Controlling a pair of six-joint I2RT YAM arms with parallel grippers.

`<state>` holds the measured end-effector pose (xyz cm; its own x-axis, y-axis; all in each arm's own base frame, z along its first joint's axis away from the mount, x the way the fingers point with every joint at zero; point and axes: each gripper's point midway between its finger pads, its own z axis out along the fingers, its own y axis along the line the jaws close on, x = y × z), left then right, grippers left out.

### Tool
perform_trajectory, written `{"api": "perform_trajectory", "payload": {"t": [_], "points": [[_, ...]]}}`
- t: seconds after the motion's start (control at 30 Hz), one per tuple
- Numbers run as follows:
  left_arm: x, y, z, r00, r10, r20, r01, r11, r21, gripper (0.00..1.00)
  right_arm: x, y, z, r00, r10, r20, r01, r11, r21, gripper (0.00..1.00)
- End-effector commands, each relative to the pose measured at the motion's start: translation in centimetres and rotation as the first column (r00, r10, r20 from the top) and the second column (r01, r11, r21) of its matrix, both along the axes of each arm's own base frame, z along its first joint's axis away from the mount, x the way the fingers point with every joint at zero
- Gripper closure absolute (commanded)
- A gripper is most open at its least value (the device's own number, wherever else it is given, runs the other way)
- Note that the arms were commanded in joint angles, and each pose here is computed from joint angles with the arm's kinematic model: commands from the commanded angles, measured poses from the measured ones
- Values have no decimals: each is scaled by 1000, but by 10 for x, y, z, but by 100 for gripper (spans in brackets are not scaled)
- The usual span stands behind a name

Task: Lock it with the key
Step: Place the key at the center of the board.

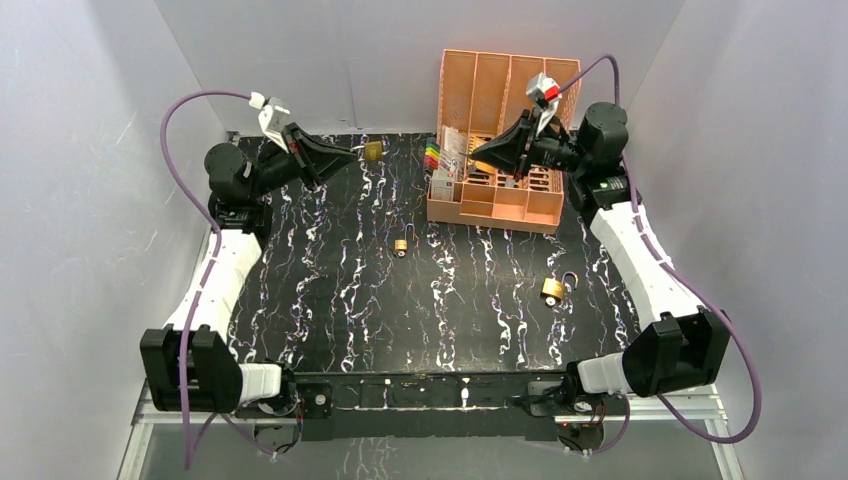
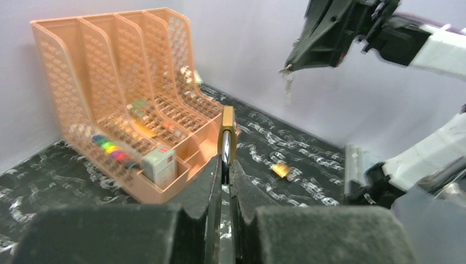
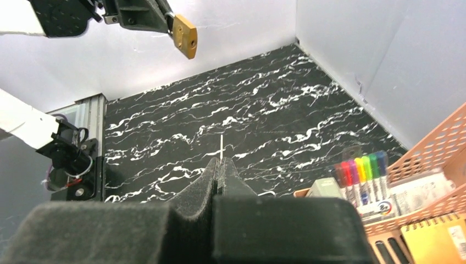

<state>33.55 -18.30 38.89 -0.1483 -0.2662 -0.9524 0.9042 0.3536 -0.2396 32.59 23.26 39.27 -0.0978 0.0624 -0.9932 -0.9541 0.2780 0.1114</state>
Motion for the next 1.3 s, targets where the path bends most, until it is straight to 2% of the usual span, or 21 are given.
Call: {"api": "perform_trajectory", "payload": {"t": [0.0, 0.1, 0.17, 0.3, 0.43, 0.57, 0.7, 0.8, 0.93, 1.13, 1.27], "points": [[-1, 17, -23, 986, 164, -15, -159, 970, 186, 100, -7, 10, -14, 998, -50, -31, 50, 999, -21, 100], [18, 57, -78, 887, 450, -107, -376, 836, 400, 100, -17, 44, -48, 995, -87, -56, 81, 991, -103, 100], [18, 83, -111, 800, 585, -135, -448, 731, 515, 100, -27, 71, -75, 992, -92, -88, 77, 985, -156, 100], [8, 117, -156, 652, 738, -176, -494, 588, 641, 100, -38, 124, -115, 983, -99, -156, 68, 979, -193, 100], [-3, 136, -196, 555, 806, -205, -448, 497, 743, 100, -36, 170, -143, 967, -143, -213, 106, 978, -178, 100], [-9, 137, -225, 528, 809, -257, -362, 489, 794, 100, -24, 208, -173, 932, -251, -260, 202, 959, -200, 100], [-11, 129, -244, 503, 795, -338, -306, 530, 791, 100, -13, 236, -208, 888, -317, -333, 260, 944, -206, 100], [-13, 125, -260, 490, 786, -376, -270, 547, 792, 100, -6, 253, -232, 869, -357, -342, 298, 930, -216, 100], [-13, 129, -273, 462, 806, -370, -268, 524, 808, 100, -1, 271, -255, 854, -392, -343, 333, 917, -219, 100], [-19, 126, -311, 433, 801, -413, -214, 537, 816, 100, 1, 293, -271, 853, -381, -356, 321, 922, -218, 100], [-19, 135, -322, 412, 826, -384, -215, 498, 840, 100, -1, 303, -284, 854, -379, -357, 305, 920, -247, 100]]}}
